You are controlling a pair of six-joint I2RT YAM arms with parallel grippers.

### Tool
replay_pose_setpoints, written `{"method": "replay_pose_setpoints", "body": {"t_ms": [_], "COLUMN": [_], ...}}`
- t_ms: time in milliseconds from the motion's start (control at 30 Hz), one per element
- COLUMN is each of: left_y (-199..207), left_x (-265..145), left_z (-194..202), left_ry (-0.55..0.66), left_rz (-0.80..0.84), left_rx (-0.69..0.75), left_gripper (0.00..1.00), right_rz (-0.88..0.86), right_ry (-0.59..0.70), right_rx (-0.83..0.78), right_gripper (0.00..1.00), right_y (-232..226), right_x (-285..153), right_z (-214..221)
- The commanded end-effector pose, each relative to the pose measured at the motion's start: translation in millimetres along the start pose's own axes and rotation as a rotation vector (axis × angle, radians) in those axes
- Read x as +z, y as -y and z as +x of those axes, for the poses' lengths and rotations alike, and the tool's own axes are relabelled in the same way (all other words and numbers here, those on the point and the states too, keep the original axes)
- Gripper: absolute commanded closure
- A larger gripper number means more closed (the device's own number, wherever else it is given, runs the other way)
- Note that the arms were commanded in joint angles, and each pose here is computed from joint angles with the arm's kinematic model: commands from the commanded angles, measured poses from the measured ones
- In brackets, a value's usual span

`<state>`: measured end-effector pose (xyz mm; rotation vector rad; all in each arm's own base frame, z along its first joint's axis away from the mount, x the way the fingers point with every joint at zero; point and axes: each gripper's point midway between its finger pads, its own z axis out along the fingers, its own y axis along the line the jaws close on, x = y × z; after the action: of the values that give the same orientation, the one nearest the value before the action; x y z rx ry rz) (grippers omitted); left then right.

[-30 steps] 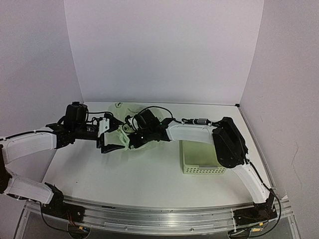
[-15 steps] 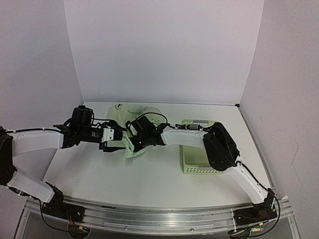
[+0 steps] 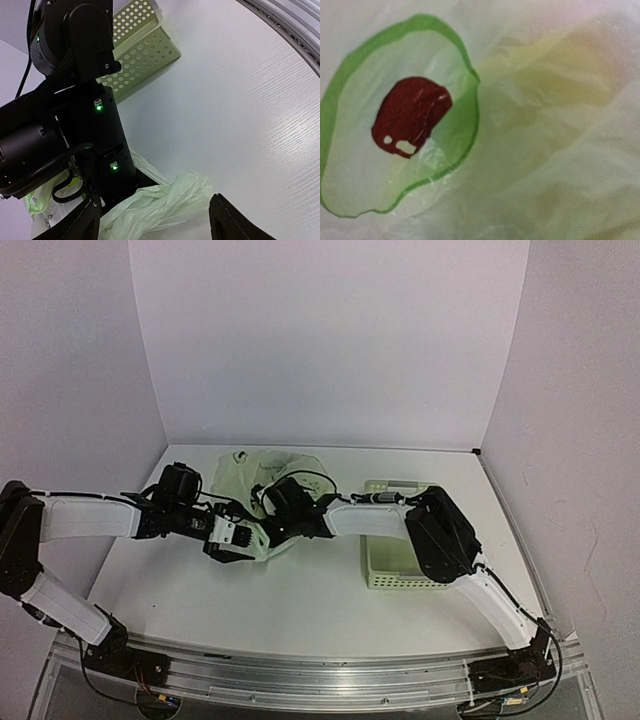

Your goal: Untie the knot of the plastic bag and take out the fruit

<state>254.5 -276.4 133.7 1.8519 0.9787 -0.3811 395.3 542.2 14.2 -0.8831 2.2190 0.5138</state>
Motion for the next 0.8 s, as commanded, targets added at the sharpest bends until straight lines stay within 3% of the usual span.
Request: {"method": "replay_pose_setpoints", "body": {"t_ms": [0, 167, 367, 500, 767], "left_y": [-6.3, -14.5, -40.5, -49.7, -58.3], "left_x": [7.0, 15.4, 10.4, 0.8, -12.0], "left_z": [-8.0, 12.4, 12.3, 4.1, -2.3], "left_ry": [0.037, -0.049, -0.091, -0.095, -0.106], "left_rz": [0.008, -0.001, -0.095, -0.131, -0.171], "left_rx": [0.158, 0.209, 0.163, 0.092, 0.024], "left_gripper": [0.27, 0.38, 0.69, 0.74, 0.74], "right_rz": [-0.042, -0.07, -0.115, -0.116, -0.19], "right_ry": [0.118, 0.138, 0.125, 0.094, 0.096], "right_rx": [-0.012, -0.038, -0.072, -0.089, -0.106], "right_gripper": [0.73, 0.76, 0.76, 0.76, 0.77], "right_y": [-11.7, -17.4, -22.7, -20.5, -28.0], "right_x": [-43.8, -76.2, -119.1, -143.5, -200.6], "right_z": [-50.3, -61.4, -55.6, -42.2, -44.0]}}
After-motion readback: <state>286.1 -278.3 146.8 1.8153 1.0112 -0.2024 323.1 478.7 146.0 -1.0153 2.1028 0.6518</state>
